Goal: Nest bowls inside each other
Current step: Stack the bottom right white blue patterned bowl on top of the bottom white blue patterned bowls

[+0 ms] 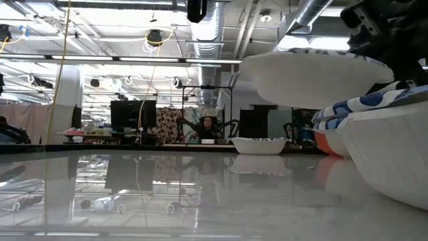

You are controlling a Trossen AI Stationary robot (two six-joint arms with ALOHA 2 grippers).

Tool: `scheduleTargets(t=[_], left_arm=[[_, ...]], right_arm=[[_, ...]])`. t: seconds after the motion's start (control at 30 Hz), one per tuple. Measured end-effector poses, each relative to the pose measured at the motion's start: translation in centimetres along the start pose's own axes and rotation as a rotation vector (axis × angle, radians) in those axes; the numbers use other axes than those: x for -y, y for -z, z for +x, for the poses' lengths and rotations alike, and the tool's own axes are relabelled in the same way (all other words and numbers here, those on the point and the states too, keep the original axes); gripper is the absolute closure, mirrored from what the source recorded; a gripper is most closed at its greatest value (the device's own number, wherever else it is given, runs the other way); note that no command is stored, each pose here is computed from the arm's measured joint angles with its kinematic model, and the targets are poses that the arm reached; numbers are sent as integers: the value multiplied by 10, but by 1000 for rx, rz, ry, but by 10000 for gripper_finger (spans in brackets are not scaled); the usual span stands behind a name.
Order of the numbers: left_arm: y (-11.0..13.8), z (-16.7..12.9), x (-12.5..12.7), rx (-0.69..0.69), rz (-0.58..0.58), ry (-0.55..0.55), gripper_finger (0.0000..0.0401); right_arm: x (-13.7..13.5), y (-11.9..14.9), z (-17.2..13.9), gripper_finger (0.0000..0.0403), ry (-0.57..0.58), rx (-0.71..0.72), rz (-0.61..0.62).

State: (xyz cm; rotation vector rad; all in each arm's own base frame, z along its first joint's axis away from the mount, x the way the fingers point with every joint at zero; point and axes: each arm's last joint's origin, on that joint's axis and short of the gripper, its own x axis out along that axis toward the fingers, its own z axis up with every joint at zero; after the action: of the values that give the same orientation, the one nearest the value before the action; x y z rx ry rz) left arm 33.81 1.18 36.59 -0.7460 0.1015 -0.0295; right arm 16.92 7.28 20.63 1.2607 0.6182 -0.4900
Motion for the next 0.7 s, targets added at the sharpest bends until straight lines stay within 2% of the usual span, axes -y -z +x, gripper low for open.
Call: scheduleTargets(t=[0.1, 0.37, 0.53, 0.7], left_arm=[[3, 0, 3, -6, -21, 9, 282], [13, 2, 15, 18, -17, -10, 282], [16, 2, 19, -8, -26, 18, 282], [15, 2, 20, 21, -27, 18, 282]], right_arm=[[-5, 1, -2, 387, -27, -8, -13], [-30, 9, -21, 387, -95, -68, -144], [-37, 16, -30, 387, -120, -36, -179], [-36, 25, -35, 387, -131, -85, -189]])
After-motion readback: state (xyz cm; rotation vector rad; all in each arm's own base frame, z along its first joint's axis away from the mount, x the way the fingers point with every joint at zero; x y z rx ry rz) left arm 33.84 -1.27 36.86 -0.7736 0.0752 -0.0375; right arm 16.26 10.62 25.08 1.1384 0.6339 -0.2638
